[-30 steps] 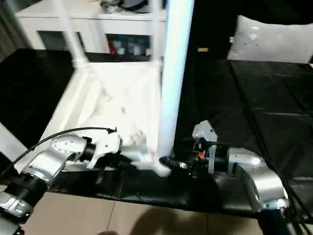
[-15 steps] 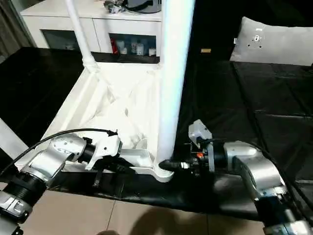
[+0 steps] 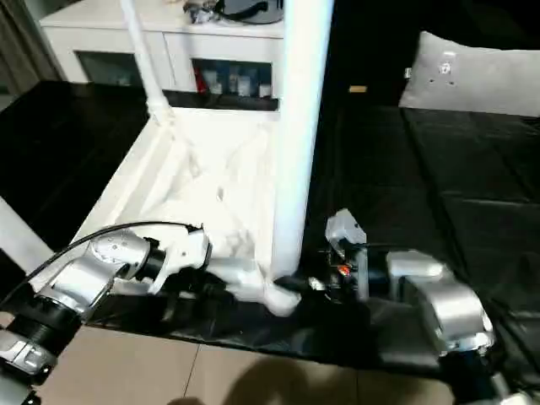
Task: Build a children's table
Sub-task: Rotate leg to tighten
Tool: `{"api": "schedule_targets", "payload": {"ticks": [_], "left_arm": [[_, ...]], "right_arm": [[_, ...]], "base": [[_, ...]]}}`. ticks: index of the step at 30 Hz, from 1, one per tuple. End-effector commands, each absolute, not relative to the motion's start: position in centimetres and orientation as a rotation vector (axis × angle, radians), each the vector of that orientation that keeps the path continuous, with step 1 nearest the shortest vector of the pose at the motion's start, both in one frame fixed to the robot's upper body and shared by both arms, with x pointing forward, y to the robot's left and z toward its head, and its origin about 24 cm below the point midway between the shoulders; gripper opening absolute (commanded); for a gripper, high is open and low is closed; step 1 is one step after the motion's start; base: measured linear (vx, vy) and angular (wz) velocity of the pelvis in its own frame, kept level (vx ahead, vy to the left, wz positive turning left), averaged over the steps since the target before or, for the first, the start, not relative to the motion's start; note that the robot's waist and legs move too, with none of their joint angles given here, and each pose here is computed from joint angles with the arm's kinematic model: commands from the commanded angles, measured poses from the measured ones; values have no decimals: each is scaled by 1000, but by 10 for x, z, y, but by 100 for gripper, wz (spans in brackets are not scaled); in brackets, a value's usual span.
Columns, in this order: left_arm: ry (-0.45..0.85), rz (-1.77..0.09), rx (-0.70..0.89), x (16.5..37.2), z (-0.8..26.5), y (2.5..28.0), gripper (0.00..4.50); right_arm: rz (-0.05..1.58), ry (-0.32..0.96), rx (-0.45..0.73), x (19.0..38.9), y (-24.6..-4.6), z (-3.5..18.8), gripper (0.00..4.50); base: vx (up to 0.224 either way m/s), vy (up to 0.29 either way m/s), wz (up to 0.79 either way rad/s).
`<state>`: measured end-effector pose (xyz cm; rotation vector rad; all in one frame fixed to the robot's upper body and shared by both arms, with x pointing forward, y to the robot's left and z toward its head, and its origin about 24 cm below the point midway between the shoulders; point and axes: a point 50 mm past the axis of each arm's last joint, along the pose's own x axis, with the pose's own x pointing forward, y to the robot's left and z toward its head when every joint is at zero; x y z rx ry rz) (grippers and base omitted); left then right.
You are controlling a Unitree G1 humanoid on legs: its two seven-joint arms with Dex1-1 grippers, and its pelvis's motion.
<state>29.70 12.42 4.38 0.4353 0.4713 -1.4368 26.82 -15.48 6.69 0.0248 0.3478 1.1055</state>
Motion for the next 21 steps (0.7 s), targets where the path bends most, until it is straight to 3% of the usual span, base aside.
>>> {"api": "schedule_targets", "payload": {"ticks": [1, 6, 9, 10, 11, 14, 21], "left_arm": [[464, -1421, 416, 299, 42, 105, 0], [424, -1228, 379, 315, 45, 94, 0], [388, -1144, 338, 321, 50, 84, 0], [379, -1134, 333, 322, 51, 81, 0], [374, -1130, 333, 321, 51, 78, 0], [365, -1148, 353, 319, 50, 74, 0], [340, -1169, 396, 317, 49, 81, 0]], "right_arm": [[970, 402, 40, 275, -140, 58, 196], [607, 444, 68, 292, -135, 50, 194], [508, 419, 50, 296, -133, 49, 194], [498, 402, 48, 296, -132, 49, 249], [496, 390, 59, 295, -132, 50, 262], [522, 348, 82, 293, -127, 56, 270], [592, 332, 49, 287, -128, 58, 345]], "base": [[0, 0, 0], [0, 0, 0], [0, 0, 0], [0, 0, 0], [0, 0, 0], [0, 0, 0], [0, 0, 0]]}}
